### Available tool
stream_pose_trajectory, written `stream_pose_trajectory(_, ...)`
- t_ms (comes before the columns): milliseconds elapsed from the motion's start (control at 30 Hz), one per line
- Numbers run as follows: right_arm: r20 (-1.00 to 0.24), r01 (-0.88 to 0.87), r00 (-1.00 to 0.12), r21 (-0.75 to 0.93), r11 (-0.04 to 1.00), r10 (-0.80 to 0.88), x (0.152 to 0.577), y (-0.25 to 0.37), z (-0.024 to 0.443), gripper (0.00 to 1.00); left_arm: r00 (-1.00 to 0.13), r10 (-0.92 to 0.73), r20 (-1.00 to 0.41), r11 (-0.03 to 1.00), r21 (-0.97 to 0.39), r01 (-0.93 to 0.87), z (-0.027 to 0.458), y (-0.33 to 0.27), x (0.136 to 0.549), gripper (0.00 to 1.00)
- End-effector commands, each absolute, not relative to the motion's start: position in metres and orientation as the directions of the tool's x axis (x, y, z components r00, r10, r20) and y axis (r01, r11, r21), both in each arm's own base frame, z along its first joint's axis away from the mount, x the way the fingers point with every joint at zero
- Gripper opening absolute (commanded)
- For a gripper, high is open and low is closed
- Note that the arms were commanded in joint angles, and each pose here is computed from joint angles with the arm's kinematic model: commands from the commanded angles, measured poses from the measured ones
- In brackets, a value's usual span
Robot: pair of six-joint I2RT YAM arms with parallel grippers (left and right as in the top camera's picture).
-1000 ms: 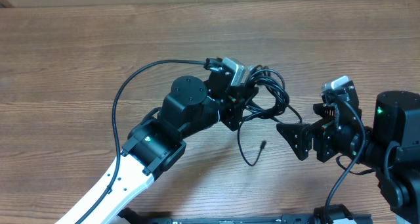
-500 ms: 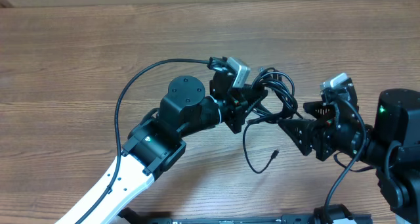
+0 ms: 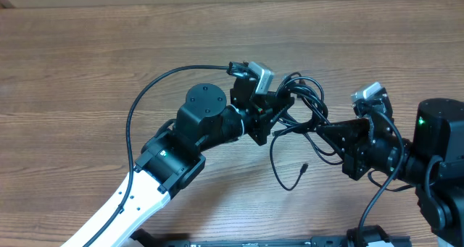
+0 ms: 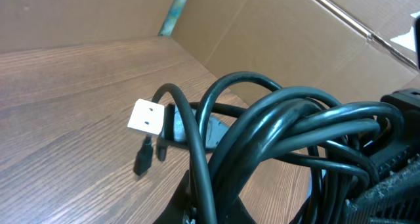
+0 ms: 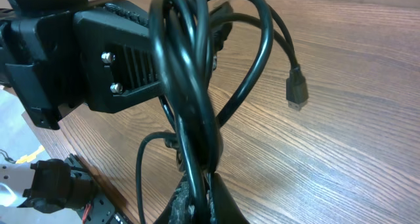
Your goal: Untangle cables
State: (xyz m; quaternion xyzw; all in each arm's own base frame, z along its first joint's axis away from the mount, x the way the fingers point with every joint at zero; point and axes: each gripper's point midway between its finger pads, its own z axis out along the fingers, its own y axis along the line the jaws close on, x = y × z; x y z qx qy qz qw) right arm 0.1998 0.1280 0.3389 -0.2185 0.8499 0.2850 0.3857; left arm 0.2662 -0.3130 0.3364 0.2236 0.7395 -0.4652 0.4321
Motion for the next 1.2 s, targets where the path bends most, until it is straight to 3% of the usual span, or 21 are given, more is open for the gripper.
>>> stream_pose_trajectory(0, -0.791, -0.597, -0.593, 0.308, 0.741, -0.149, 0.199, 0.128, 0.345, 0.04, -0.540, -0.125, -0.833, 0.470, -0.529, 0.707, 0.348, -0.312, 0.270, 0.04)
stream_pose_trajectory(233, -0.793, -0.620, -0.591, 0.330, 0.712, -0.147, 0.195, 0.133, 0.348, 0.04, -0.649, -0.315, -0.692, 0.510, -0.700, 0.499, 0.346, -0.299, 0.290, 0.04)
stream_pose_trajectory(367, -0.784, -0.615, -0.603, 0.338, 0.713, -0.149, 0.193, 0.133, 0.345, 0.04, -0.701, -0.455, -0.549, 0.461, -0.819, 0.342, 0.348, -0.292, 0.299, 0.04)
stream_pose_trajectory(667, -0.750, -0.597, -0.643, 0.363, 0.716, -0.155, 0.188, 0.132, 0.335, 0.04, -0.693, -0.508, -0.511, 0.405, -0.852, 0.332, 0.362, -0.292, 0.302, 0.04)
stream_pose_trajectory(867, -0.727, -0.584, -0.668, 0.380, 0.717, -0.159, 0.184, 0.132, 0.329, 0.04, -0.637, -0.651, -0.413, 0.424, -0.894, 0.146, 0.346, -0.269, 0.321, 0.04)
stream_pose_trajectory(1033, -0.726, -0.583, -0.669, 0.381, 0.718, -0.158, 0.183, 0.132, 0.329, 0.04, -0.510, -0.852, -0.121, 0.256, -0.945, -0.203, 0.314, -0.238, 0.333, 0.04)
stream_pose_trajectory(1167, -0.730, -0.585, -0.665, 0.378, 0.718, -0.158, 0.184, 0.132, 0.329, 0.04, -0.450, -0.893, -0.019, 0.182, -0.929, -0.322, 0.298, -0.229, 0.331, 0.04)
